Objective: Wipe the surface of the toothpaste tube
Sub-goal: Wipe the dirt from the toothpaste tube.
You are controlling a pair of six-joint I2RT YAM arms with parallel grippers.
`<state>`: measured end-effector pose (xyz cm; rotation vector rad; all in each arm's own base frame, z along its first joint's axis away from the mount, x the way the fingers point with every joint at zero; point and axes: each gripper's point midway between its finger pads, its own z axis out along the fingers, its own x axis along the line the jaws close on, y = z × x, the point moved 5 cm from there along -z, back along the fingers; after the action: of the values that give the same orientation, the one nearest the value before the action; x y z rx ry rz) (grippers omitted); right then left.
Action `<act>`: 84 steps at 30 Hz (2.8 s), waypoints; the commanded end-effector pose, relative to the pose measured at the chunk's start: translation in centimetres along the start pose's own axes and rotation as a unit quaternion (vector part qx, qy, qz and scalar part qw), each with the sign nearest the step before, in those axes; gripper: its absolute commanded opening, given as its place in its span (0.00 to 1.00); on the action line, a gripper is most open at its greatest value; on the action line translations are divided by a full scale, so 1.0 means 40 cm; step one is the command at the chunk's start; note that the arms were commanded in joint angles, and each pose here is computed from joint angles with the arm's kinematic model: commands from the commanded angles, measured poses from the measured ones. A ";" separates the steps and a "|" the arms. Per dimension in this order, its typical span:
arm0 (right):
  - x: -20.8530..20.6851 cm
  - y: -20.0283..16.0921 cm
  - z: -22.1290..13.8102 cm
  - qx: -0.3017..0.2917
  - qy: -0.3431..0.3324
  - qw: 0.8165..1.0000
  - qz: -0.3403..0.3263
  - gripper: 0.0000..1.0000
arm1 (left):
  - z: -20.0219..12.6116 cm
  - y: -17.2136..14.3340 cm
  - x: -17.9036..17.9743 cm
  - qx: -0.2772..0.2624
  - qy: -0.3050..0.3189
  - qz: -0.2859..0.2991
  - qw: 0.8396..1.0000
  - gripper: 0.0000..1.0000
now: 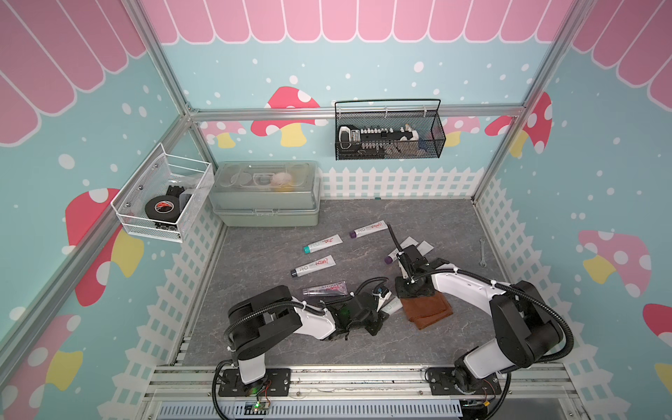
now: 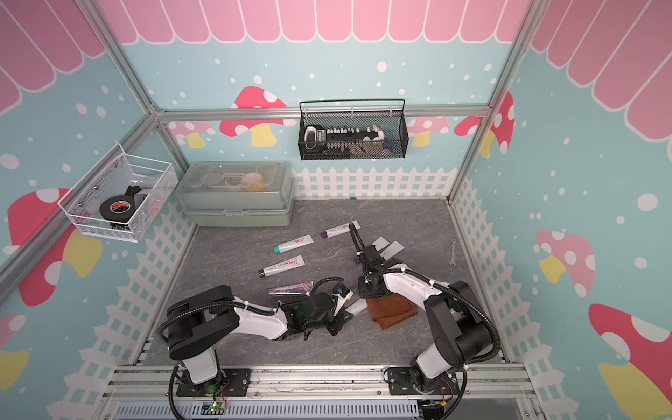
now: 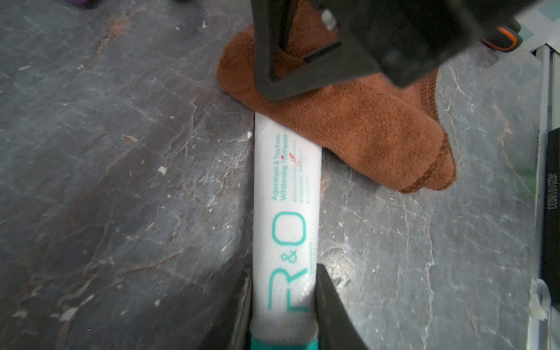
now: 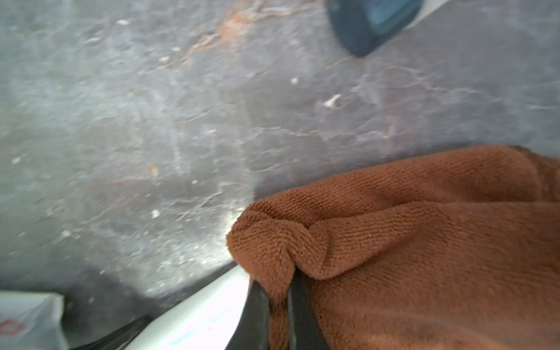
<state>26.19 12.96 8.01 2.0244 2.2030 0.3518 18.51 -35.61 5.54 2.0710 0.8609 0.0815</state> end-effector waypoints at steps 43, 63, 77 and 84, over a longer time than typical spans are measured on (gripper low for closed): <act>-0.076 -0.075 0.034 0.074 -0.132 0.988 -0.041 0.06 | 0.000 -0.067 0.044 0.045 0.045 -0.011 0.998 0.22; 0.053 -0.091 0.013 0.086 0.042 0.993 -0.066 0.06 | 0.007 -0.065 0.042 0.048 0.044 -0.010 0.998 0.22; -0.089 -0.060 0.055 0.080 -0.120 0.989 -0.019 0.07 | -0.009 -0.071 0.052 0.042 0.054 -0.012 0.998 0.21; -0.119 -0.048 0.038 0.063 -0.041 0.996 0.044 0.07 | -0.010 -0.074 0.053 0.042 0.054 -0.012 0.998 0.22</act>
<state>28.07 10.08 7.54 2.0792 2.1023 0.3215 18.72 -35.14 5.44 2.0549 0.8922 0.1089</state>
